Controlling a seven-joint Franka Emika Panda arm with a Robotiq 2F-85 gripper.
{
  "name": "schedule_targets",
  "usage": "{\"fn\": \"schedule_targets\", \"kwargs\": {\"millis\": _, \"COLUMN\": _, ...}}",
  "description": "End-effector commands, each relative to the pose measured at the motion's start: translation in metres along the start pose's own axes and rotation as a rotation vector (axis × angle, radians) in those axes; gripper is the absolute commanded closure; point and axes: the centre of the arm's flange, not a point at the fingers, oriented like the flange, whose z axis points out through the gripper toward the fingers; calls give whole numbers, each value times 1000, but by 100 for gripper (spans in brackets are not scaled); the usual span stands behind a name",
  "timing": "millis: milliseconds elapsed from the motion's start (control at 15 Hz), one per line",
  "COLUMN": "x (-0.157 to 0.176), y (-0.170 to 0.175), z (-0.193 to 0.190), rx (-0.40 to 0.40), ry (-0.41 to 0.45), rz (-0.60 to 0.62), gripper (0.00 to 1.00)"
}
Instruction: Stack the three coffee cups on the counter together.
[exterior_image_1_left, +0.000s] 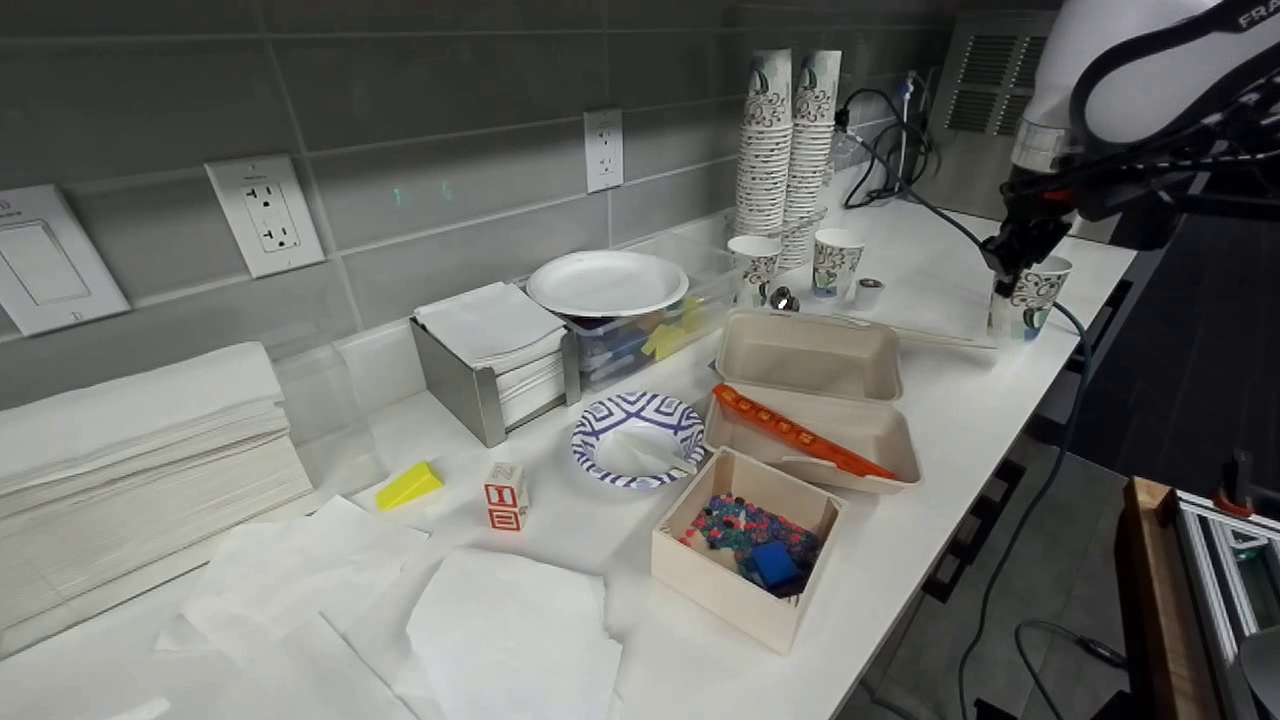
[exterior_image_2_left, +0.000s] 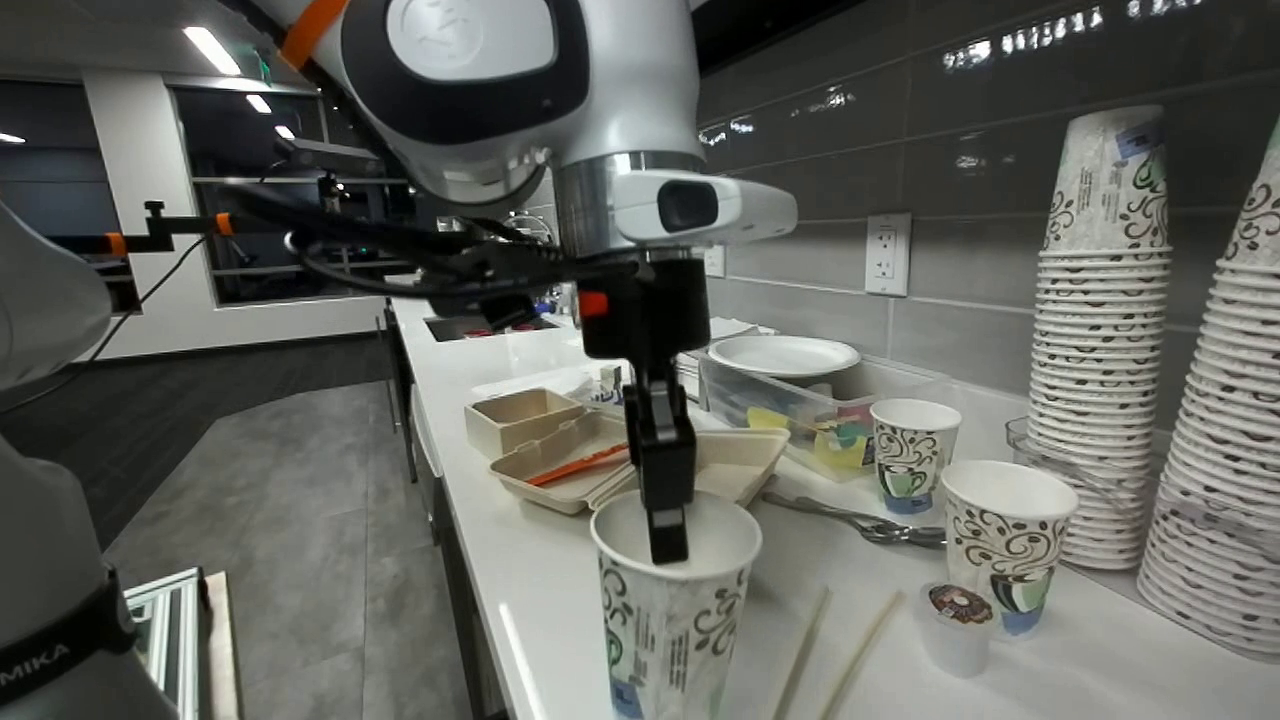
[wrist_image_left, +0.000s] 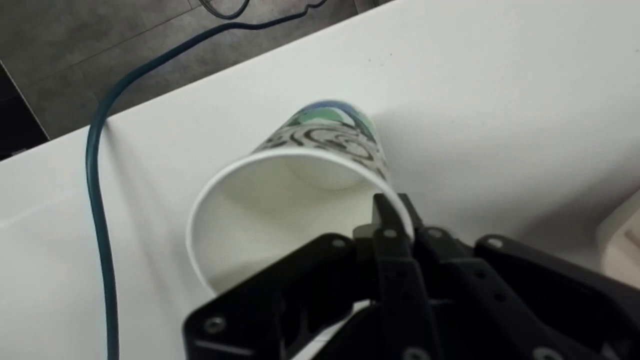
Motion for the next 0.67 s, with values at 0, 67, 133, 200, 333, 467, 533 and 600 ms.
{"fn": "schedule_targets", "kwargs": {"millis": 0, "x": 13, "y": -21, "z": -34, "rx": 25, "ry": 24, "rz": -93, "gripper": 100}}
{"fn": "schedule_targets", "kwargs": {"millis": 67, "x": 22, "y": -29, "z": -42, "rx": 19, "ry": 57, "rz": -118, "gripper": 100}}
{"fn": "schedule_targets", "kwargs": {"millis": 133, "x": 31, "y": -38, "z": -49, "rx": 18, "ry": 89, "rz": -143, "gripper": 100}}
{"fn": "schedule_targets", "kwargs": {"millis": 200, "x": 42, "y": -46, "z": -56, "rx": -5, "ry": 151, "rz": -161, "gripper": 100}}
{"fn": "schedule_targets", "kwargs": {"millis": 333, "x": 60, "y": -60, "z": -71, "rx": -10, "ry": 218, "rz": -175, "gripper": 100}}
{"fn": "schedule_targets", "kwargs": {"millis": 467, "x": 77, "y": -69, "z": -83, "rx": -9, "ry": 263, "rz": -167, "gripper": 100}}
{"fn": "schedule_targets", "kwargs": {"millis": 533, "x": 84, "y": -71, "z": -88, "rx": 4, "ry": 255, "rz": -145, "gripper": 100}}
{"fn": "schedule_targets", "kwargs": {"millis": 600, "x": 62, "y": -65, "z": -87, "rx": 5, "ry": 251, "rz": -169, "gripper": 98}}
